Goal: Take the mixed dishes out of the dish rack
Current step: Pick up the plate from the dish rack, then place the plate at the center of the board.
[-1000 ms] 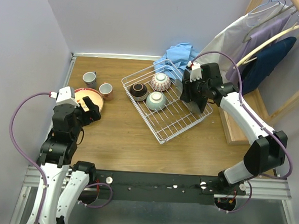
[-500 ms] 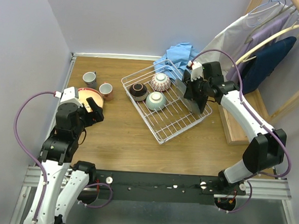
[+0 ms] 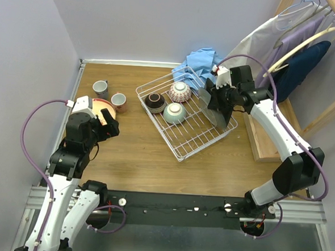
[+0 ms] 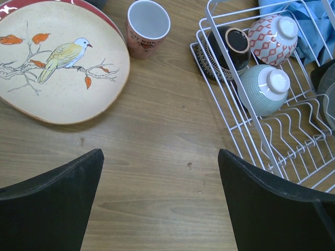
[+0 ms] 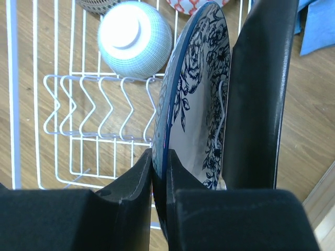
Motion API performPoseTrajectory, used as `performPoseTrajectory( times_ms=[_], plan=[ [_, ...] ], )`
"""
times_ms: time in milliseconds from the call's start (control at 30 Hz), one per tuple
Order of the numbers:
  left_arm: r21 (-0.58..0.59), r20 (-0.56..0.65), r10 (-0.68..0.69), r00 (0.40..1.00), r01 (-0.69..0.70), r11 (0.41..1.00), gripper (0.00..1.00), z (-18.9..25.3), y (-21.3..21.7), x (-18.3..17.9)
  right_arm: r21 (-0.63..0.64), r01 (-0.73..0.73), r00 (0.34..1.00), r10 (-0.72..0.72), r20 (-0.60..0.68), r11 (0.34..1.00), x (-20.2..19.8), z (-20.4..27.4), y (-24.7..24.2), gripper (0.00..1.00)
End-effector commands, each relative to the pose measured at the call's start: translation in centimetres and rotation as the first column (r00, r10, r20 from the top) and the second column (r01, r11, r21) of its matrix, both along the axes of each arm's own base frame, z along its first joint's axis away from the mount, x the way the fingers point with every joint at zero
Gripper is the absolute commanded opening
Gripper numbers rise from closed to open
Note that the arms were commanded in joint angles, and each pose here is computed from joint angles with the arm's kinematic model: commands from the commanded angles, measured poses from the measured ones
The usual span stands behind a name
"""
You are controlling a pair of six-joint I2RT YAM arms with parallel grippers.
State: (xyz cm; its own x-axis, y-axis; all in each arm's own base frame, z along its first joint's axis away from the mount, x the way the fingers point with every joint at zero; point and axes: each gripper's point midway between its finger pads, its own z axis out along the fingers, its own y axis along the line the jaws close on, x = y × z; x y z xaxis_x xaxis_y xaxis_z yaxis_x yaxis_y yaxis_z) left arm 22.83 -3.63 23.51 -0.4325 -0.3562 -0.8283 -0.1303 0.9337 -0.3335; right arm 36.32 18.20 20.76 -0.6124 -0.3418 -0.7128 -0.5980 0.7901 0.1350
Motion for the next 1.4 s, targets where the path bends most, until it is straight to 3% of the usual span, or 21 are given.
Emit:
performPoseTrajectory(
  times_ms=[0,500,900,1367],
  plan=[
    [-0.034,0.016,-0.041,0.999,0.041,0.999,0.99,0.6,-1.1,0.2,0.135,-0.055,0.992,0.039,0.118,0.989,-1.0,7.0,1.1,0.01],
    [-0.105,0.014,-0.042,0.999,0.043,0.994,0.99,0.9,-2.0,0.7,0.196,-0.226,0.965,0.191,0.179,0.954,-5.7,10.5,2.0,0.01],
    [-0.179,-0.018,-0.039,0.999,0.035,0.983,0.99,0.6,-2.9,1.1,0.214,-0.450,0.878,0.387,0.281,0.867,-10.1,11.3,5.2,0.01],
    [-0.288,-0.070,-0.083,0.994,0.060,0.956,0.98,0.2,-4.8,1.4,0.014,-0.467,0.776,0.403,0.485,0.884,-11.3,13.4,8.2,0.01]
  ],
)
